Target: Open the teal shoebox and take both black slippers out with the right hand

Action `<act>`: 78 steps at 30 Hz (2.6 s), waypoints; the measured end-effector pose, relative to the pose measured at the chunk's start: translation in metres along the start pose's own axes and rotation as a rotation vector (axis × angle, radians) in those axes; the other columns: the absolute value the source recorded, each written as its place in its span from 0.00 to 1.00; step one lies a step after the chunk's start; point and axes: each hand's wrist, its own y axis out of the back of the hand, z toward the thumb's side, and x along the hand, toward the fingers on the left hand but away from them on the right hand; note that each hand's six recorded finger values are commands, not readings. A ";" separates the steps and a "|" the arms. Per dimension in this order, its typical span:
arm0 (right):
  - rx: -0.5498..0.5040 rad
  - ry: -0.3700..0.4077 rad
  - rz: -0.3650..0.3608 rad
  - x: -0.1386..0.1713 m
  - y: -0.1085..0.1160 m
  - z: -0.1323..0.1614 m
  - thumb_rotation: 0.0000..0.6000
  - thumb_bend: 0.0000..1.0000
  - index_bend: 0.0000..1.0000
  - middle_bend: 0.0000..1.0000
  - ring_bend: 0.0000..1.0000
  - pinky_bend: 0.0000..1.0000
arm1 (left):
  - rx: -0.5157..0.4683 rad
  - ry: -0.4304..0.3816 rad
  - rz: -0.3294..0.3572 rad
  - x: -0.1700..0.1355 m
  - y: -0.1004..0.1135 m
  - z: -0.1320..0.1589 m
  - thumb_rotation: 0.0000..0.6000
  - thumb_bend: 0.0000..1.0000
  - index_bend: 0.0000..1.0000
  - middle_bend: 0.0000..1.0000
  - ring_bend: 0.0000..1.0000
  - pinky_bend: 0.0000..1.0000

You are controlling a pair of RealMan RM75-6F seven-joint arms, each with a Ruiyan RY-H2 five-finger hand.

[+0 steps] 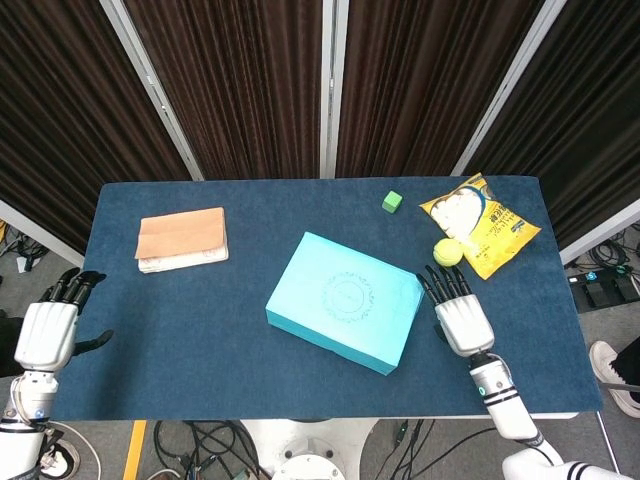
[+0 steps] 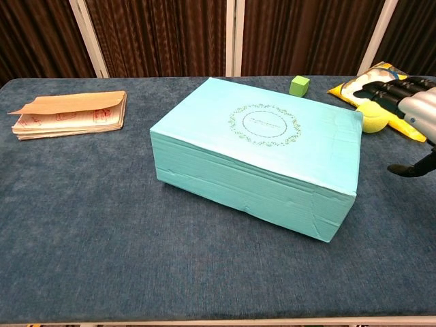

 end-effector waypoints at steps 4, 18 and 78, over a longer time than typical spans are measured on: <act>0.024 0.027 0.001 -0.008 -0.006 0.007 1.00 0.10 0.00 0.00 0.00 0.00 | -0.001 -0.003 -0.008 0.000 -0.001 0.000 1.00 0.07 0.20 0.19 0.11 0.32; 0.048 0.094 -0.092 -0.019 -0.010 0.022 1.00 0.13 0.00 0.00 0.00 0.00 | -0.004 0.005 -0.018 0.001 -0.008 -0.006 1.00 0.07 0.20 0.19 0.11 0.32; -0.695 0.051 -0.278 -0.030 0.015 0.007 1.00 0.31 0.58 0.49 0.35 0.39 | -0.020 -0.029 -0.018 0.004 -0.007 0.003 1.00 0.07 0.20 0.20 0.11 0.32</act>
